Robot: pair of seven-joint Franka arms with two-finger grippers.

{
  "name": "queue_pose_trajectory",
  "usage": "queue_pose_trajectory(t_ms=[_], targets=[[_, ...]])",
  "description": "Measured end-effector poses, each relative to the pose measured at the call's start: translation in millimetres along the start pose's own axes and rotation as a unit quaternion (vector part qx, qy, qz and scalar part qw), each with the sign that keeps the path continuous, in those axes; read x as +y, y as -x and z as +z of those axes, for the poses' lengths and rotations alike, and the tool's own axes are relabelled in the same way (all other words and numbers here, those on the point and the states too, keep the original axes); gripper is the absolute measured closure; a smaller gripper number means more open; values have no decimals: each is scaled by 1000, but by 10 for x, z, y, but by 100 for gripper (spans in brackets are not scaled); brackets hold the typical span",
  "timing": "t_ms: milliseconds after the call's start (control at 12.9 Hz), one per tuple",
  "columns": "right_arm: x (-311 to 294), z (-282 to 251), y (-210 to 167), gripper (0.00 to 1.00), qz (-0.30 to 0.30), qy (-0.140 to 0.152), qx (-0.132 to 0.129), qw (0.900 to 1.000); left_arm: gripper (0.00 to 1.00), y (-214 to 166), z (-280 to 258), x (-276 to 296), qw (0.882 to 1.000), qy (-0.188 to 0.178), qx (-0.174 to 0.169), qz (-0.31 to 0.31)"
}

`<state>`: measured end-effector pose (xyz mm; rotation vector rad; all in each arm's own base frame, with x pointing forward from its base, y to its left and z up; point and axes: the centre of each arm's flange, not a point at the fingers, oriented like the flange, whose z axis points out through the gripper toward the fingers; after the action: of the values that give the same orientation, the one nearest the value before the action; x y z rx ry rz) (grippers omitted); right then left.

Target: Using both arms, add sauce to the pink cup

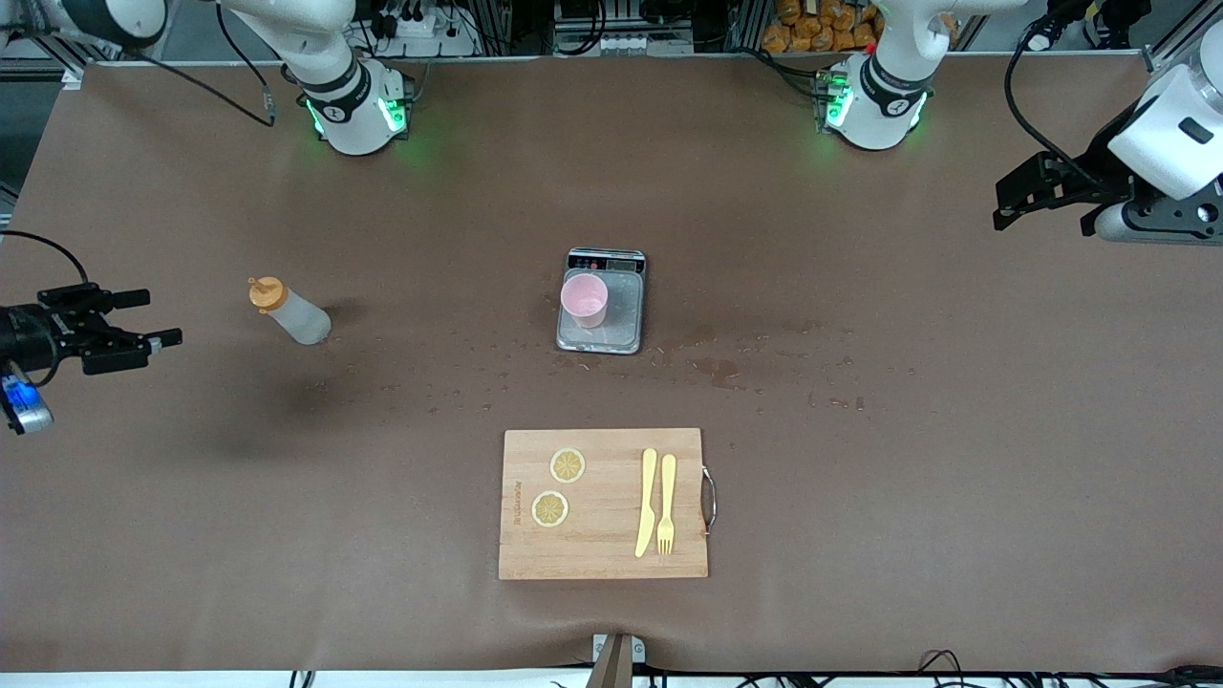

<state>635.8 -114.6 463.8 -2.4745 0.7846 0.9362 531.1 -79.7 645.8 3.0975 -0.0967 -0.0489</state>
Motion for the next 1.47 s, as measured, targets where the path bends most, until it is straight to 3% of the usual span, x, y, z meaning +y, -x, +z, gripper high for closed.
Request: queue_pose_trajectory(t_ms=[155, 387, 697, 929, 1316, 1471], targets=[[-366, -12, 411, 0, -27, 26, 25, 999, 0, -1, -3, -14, 1000, 0, 0, -1], [-695, -88, 978, 0, -63, 43, 59, 995, 0, -13, -17, -174, 1000, 9, 1, -17], [-1003, -151, 1793, 0, -89, 104, 139, 981, 0, -21, -18, -162, 1000, 13, 4, -16], [-989, -223, 1846, 0, -133, 118, 168, 970, 0, -27, -23, -150, 1000, 13, 7, -15], [-779, -172, 1919, 0, -217, 132, 251, 934, 0, -29, -15, -116, 1000, 13, 7, -12], [-609, -74, 2008, 0, -227, 131, 265, 928, 0, -29, -10, -101, 1000, 13, 6, -11]])
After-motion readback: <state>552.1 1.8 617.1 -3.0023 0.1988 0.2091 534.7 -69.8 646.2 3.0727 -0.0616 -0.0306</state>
